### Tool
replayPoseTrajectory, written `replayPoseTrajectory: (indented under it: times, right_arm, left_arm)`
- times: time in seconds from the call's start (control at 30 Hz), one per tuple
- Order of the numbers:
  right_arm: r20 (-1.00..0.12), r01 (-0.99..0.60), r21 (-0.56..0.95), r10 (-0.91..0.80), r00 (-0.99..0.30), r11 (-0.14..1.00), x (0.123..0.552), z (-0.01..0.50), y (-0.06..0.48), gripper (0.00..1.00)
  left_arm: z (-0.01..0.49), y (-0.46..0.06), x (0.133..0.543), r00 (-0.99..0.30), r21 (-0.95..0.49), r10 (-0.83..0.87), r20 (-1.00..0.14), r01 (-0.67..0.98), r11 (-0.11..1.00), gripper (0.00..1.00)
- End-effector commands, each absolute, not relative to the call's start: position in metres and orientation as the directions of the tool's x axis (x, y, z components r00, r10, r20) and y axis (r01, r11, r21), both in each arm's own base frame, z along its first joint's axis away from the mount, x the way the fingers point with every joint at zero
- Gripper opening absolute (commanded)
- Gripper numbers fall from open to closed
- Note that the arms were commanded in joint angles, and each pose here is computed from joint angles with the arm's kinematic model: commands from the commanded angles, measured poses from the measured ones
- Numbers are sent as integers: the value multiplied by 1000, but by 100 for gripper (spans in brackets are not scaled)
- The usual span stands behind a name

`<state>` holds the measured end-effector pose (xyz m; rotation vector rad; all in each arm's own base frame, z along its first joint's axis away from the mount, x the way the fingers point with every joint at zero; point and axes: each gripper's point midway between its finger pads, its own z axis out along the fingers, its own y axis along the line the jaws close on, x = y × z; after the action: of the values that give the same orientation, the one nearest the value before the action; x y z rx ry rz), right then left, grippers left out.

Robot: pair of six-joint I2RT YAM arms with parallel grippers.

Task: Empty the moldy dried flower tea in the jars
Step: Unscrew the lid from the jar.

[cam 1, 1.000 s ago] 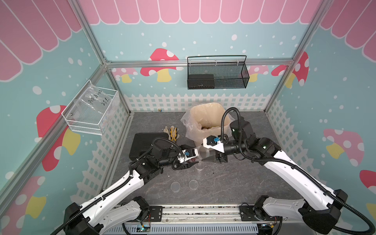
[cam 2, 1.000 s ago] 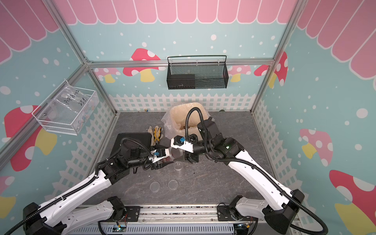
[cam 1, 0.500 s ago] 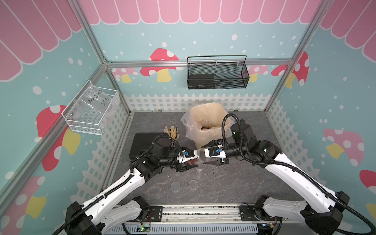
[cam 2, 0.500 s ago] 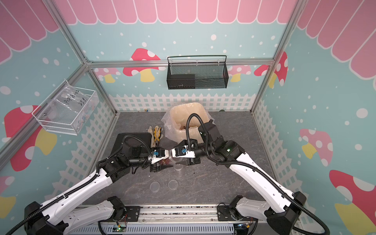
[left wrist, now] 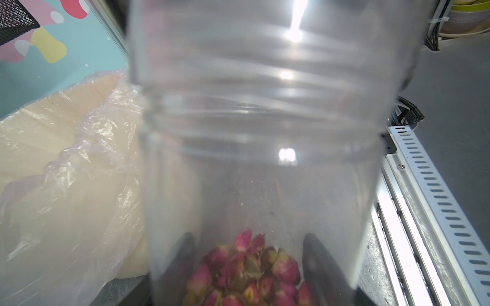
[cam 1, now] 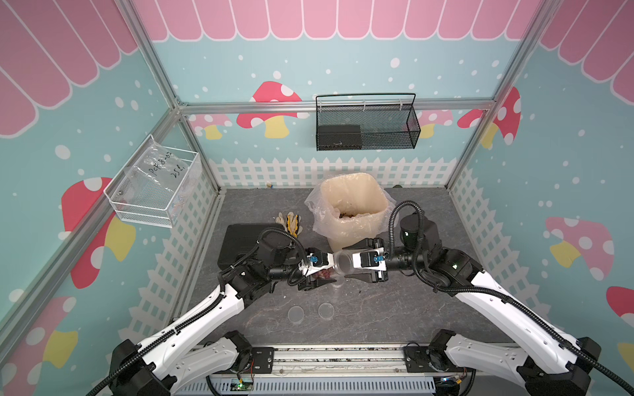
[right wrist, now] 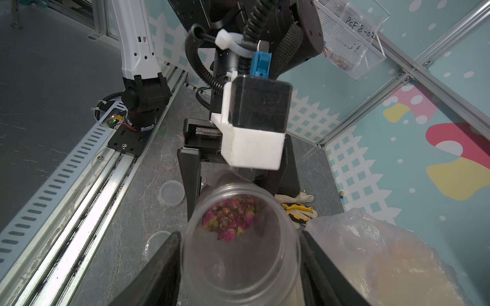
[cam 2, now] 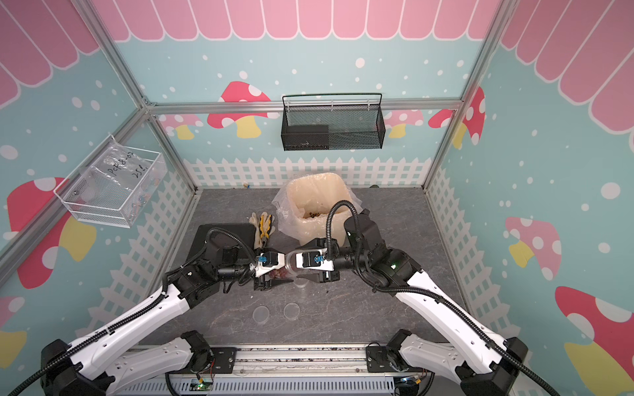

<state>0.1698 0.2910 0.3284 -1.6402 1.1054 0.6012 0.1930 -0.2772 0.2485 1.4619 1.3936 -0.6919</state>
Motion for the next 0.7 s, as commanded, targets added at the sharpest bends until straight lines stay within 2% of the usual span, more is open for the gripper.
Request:
replayPoseTrajectory:
  times: [0.0,0.33,0.53,0.67]
  right_arm:
    - [-782,-845,-535,-388,488,16,193,343,296,38]
    - [-843,-902,-432,-356,404,-1,184,346,300,90]
    - [-859,-901,-434,-311,406,24,178,363,297,93]
    - [-947,-951,-282,-198,254,128,170,399,290,90]
  left_arm:
    - [267,-284,183,176,218,346,-922,972,88,12]
    - [270,-281,189,190,249,347,-918,959,133,12]
    - [270,-280,196,197,268,351,-916,949,167,12]
    - [270,-275,213,203,311,377,-904,916,252,12]
